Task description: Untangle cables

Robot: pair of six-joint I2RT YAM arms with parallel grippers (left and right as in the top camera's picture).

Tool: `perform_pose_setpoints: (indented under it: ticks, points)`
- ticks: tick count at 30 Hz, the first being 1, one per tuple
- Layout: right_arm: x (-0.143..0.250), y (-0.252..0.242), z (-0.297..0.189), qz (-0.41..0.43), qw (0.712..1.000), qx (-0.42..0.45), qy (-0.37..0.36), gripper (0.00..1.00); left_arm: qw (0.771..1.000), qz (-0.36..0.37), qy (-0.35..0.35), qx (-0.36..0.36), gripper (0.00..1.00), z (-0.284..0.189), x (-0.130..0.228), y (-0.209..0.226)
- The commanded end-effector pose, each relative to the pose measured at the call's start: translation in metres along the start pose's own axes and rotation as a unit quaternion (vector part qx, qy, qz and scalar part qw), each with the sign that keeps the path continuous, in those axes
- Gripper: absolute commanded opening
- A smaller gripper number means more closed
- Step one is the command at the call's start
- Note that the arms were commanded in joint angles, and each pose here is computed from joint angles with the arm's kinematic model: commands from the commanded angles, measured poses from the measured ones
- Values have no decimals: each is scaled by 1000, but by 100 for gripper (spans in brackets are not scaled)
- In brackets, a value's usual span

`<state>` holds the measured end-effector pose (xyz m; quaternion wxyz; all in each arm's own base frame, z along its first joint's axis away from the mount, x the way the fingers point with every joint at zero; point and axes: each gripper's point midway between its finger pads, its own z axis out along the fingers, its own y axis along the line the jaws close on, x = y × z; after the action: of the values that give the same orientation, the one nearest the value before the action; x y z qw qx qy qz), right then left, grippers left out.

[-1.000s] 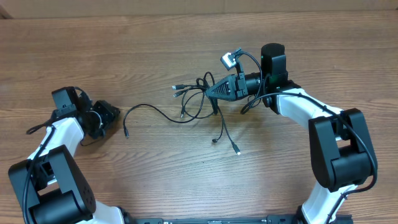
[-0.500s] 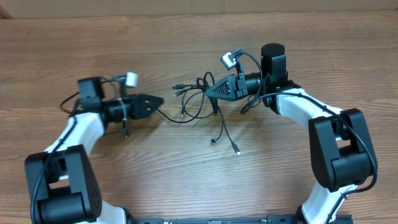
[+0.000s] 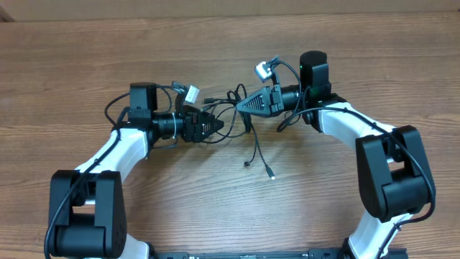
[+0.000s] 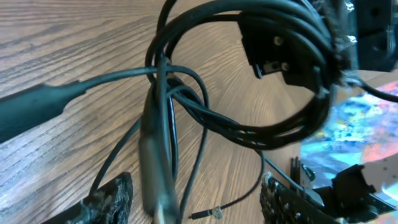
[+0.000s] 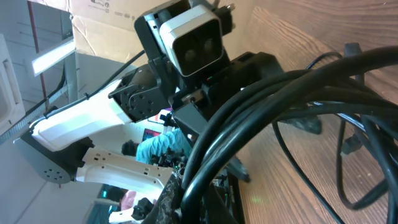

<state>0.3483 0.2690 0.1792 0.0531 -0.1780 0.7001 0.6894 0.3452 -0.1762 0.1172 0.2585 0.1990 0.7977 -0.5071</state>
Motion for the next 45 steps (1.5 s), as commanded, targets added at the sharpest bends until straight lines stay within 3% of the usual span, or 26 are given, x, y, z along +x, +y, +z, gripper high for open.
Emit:
perform_pose_setpoints:
  ticks: [1, 4, 7, 12, 15, 30, 33, 39, 45]
  points:
    - [2, 16, 8, -20, 1000, -6, 10, 4, 999, -15, -1, -41, 61, 3, -5, 13]
    - [3, 16, 13, -21, 1000, -5, 13, 4, 997, -32, -3, -66, 39, 2, -5, 22]
    - [3, 16, 13, -22, 1000, -5, 13, 4, 993, -50, -6, -108, 26, -1, -4, 36]
    - [3, 16, 13, -22, 1000, -5, 13, 4, 960, -133, -17, -246, 22, -18, 4, 81]
    - [1, 13, 13, -23, 1000, 1, 7, 4, 943, -159, -20, -293, 22, -27, 10, 95]
    - [8, -59, 2, 22, 985, 163, -46, 4, 932, -182, -37, -310, 18, -47, 9, 109]
    - [15, -69, -1, 34, 980, 189, -43, 4, 924, -206, -47, -318, 22, -59, 11, 116]
    - [24, -78, 3, 33, 976, 214, -31, 4, 935, -211, -48, -280, 35, -56, 9, 107]
    - [24, -88, 4, 32, 968, 247, -36, 4, 948, -188, -15, -255, 58, -34, 16, 90]
